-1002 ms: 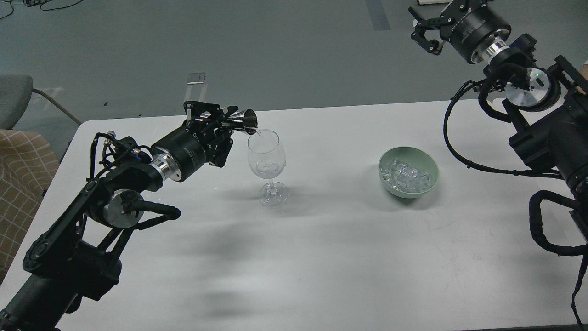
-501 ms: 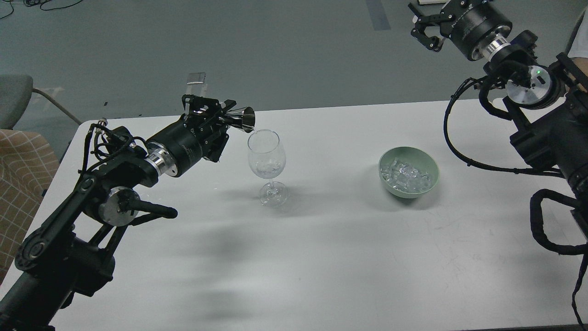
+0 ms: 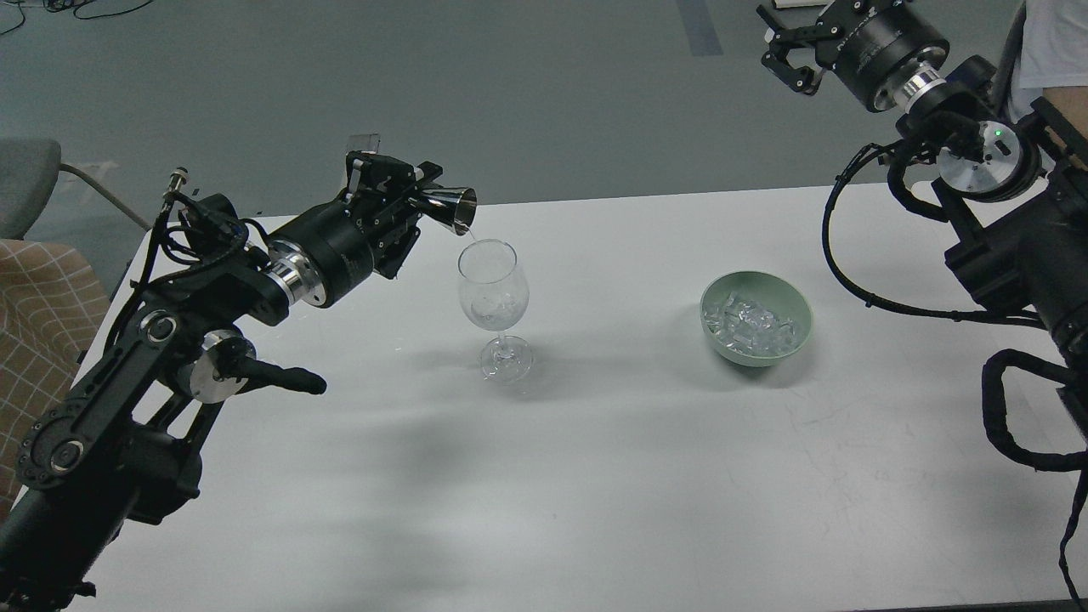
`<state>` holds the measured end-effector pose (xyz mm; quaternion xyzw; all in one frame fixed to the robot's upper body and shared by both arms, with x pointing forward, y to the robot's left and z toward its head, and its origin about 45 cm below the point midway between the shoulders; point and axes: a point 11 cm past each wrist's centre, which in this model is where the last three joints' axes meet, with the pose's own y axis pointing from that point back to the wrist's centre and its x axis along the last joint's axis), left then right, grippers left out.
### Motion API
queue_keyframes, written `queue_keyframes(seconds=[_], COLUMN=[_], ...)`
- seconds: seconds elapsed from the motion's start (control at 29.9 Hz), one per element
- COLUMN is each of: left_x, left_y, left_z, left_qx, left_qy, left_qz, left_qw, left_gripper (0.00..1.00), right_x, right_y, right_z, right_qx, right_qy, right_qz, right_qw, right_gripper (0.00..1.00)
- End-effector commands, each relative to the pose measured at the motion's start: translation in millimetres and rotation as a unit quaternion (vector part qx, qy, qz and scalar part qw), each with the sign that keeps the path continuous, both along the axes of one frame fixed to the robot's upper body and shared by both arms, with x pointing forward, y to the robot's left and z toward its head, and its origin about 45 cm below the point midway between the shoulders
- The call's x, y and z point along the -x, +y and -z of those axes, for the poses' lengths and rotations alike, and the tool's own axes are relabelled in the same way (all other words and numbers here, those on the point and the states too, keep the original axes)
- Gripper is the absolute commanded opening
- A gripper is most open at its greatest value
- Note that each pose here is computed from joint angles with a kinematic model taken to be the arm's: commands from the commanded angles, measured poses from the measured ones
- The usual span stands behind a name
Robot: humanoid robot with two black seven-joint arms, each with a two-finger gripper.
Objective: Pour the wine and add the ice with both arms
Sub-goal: 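Turn the jigger upright and move the left gripper back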
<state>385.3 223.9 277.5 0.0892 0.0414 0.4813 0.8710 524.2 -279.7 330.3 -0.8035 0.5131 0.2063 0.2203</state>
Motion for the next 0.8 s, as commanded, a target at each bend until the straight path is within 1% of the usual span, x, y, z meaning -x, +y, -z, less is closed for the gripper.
queue_keyframes(seconds=[0.0, 0.17, 0.3, 0.47, 0.53, 0.63, 0.77], left_x=[-1, -2, -7, -3, 0, 4, 4], left_y=[1, 0, 1, -1, -8, -14, -16], left_z=[-7, -21, -38, -59, -74, -84, -86], left_qx=[-0.008, -0.019, -0.04, -0.076, -0.084, -0.098, -0.13], left_qy=[-0.009, -0.024, -0.039, -0.058, -0.075, -0.097, -0.112], left_qz=[0.003, 0.01, 0.011, 0.022, 0.034, 0.042, 0.055], left_qw=[1.0, 0.999, 0.998, 0.995, 0.993, 0.989, 0.984], left_gripper=[0.1, 0.1, 0.1, 0.1, 0.1, 0.1, 0.1], right_x=[0, 0, 0, 0, 0, 0, -1], right_y=[0, -2, -2, -1, -2, -2, -3], right_z=[-1, -2, -2, -2, -3, -3, -5], right_qx=[0.0, 0.0, 0.0, 0.0, 0.001, 0.001, -0.004], right_qy=[-0.001, -0.001, -0.001, -0.002, -0.002, -0.003, -0.005], right_qz=[0.0, 0.001, 0.001, 0.001, 0.002, 0.001, 0.003], right_qw=[1.0, 1.0, 1.0, 1.0, 1.0, 1.0, 1.0], right_gripper=[1.0, 1.0, 1.0, 1.0, 1.0, 1.0, 1.0])
